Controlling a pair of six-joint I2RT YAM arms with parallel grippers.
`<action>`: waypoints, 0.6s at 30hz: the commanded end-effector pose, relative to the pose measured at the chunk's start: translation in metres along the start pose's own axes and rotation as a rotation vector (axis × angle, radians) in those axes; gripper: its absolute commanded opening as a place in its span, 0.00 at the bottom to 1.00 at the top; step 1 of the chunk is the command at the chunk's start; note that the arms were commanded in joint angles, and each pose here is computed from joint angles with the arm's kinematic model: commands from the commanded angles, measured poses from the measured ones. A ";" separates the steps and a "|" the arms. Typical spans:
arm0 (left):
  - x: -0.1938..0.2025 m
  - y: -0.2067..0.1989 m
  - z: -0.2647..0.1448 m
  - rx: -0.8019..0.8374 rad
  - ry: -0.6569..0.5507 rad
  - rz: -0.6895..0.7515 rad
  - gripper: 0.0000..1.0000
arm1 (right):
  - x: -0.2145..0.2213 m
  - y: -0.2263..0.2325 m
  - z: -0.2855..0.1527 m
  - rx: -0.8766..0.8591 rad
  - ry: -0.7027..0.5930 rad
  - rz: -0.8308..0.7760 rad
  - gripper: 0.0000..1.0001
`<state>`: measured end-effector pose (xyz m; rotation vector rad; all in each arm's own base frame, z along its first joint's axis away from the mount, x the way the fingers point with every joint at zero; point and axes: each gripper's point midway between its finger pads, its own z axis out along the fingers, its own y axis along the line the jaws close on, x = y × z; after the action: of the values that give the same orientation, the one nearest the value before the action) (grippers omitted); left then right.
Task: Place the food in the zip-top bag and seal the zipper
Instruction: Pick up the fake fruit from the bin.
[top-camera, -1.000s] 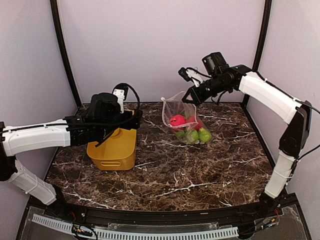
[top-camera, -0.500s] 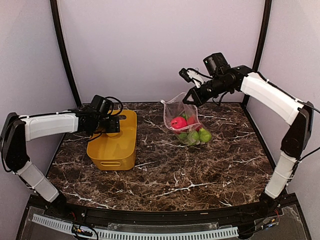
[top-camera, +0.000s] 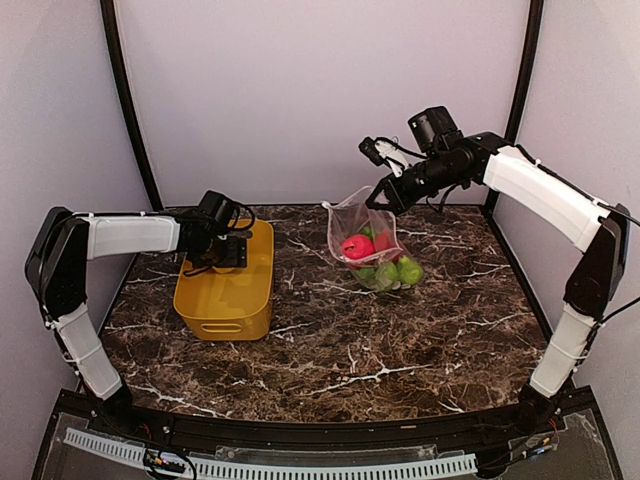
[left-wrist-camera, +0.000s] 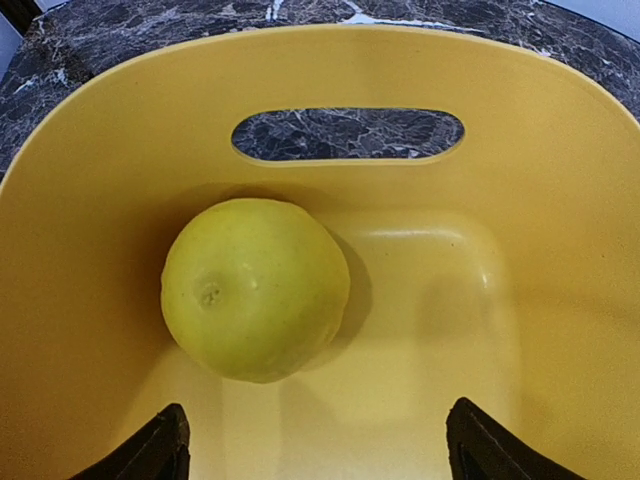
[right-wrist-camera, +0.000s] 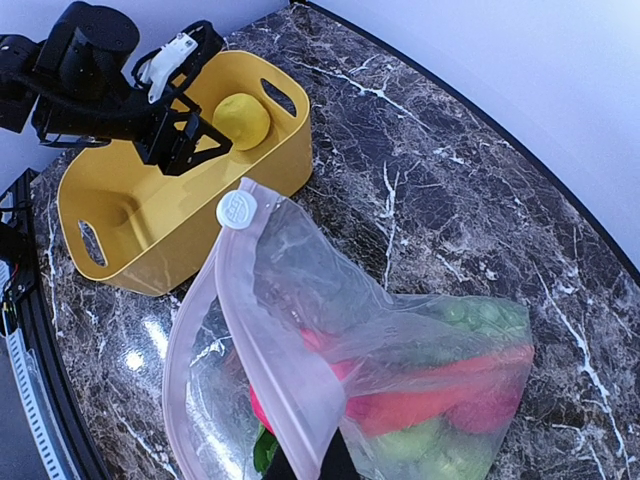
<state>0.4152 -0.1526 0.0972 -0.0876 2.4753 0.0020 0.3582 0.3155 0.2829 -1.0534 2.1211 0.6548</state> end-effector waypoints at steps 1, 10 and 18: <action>-0.019 0.008 0.008 -0.053 -0.027 -0.016 0.90 | -0.010 0.010 -0.007 -0.025 -0.040 -0.029 0.00; -0.030 0.011 0.038 -0.118 -0.005 -0.008 0.89 | -0.008 0.008 -0.006 -0.018 -0.033 -0.031 0.00; -0.032 0.019 0.054 -0.199 -0.015 0.043 0.83 | -0.005 0.006 -0.001 -0.016 -0.019 -0.030 0.00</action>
<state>0.4666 -0.1396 0.0693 -0.1333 2.4681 0.1865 0.3577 0.3159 0.2831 -1.0619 2.1155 0.6560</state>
